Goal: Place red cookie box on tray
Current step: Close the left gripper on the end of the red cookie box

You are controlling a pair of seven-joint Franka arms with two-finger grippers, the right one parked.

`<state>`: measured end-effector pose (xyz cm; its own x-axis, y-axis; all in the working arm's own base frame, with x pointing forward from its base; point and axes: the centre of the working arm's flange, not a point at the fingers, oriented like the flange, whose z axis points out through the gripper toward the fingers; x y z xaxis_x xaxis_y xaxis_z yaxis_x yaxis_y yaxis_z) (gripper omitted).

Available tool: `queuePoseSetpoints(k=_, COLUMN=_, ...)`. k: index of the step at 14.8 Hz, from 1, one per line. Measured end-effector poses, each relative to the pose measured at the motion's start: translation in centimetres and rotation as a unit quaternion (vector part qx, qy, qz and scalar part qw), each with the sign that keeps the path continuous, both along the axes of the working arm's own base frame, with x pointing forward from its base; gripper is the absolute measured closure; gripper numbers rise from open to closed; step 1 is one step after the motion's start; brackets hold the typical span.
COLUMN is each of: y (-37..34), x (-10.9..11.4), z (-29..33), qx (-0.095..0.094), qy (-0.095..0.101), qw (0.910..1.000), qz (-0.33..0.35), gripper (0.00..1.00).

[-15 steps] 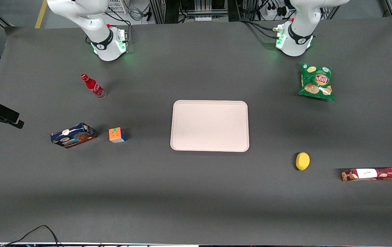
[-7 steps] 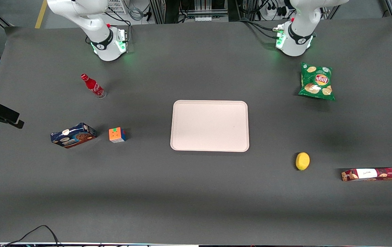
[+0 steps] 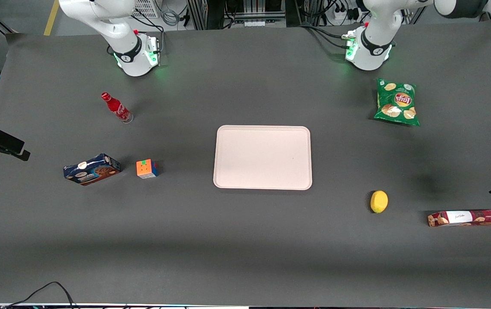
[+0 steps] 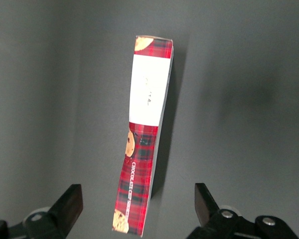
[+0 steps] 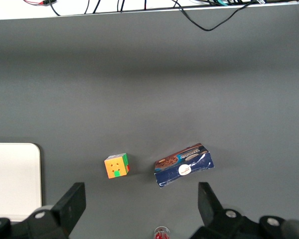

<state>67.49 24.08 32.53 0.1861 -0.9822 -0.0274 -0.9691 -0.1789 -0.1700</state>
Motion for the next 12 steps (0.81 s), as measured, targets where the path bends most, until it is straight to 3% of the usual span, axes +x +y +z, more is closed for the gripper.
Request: queuePoseSetpoints(k=12, y=-1.2, x=2.3, z=-7.3, qx=0.001, qy=0.008, qw=0.9996, qz=-0.028, gripper=0.00)
